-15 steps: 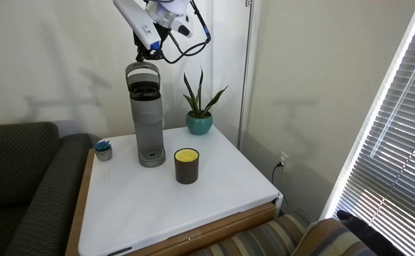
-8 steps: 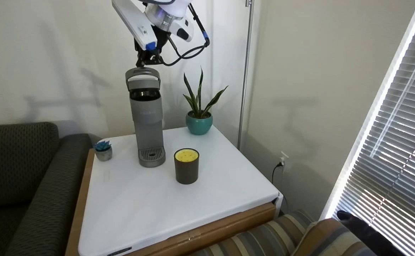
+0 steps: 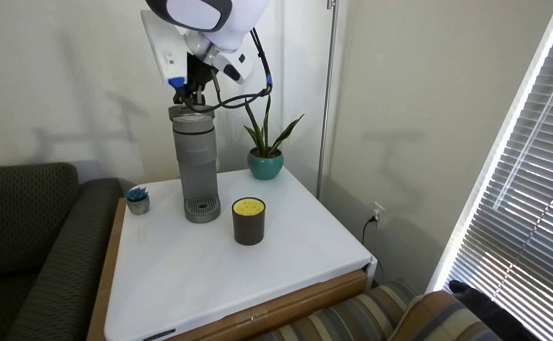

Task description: Open the coffee maker then close it

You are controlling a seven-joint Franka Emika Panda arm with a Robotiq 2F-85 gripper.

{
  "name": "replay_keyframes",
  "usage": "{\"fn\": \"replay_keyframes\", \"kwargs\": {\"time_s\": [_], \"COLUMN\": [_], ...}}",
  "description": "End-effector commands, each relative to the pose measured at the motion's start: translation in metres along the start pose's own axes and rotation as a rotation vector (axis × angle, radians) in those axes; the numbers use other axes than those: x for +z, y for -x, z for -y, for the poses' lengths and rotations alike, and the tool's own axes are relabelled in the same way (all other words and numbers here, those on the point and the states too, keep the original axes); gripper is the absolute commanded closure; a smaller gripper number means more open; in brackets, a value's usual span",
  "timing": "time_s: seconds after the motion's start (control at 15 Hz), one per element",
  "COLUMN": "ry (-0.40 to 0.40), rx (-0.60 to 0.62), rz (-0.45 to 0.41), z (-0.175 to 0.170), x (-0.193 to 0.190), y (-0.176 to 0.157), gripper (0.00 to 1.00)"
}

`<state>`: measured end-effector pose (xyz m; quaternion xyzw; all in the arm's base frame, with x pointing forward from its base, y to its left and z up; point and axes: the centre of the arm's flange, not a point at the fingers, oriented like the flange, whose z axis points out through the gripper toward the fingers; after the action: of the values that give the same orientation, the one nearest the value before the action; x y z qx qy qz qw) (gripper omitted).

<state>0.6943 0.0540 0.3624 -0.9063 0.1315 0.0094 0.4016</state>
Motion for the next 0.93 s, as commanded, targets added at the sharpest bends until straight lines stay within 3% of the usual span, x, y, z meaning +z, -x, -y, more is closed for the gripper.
{"fn": "replay_keyframes", "kwargs": {"time_s": [0.0,0.4,0.87], "ry": [-0.072,-0.182,-0.410], "rx": [0.114,0.212,0.188], "rz": [-0.081,-0.247,-0.320], "z": [-0.034,-0.057,-0.088], "x": [-0.003,-0.005,0.008], "y": [0.039,0.052,0.071], "gripper": [1.00,1.00,1.00]}}
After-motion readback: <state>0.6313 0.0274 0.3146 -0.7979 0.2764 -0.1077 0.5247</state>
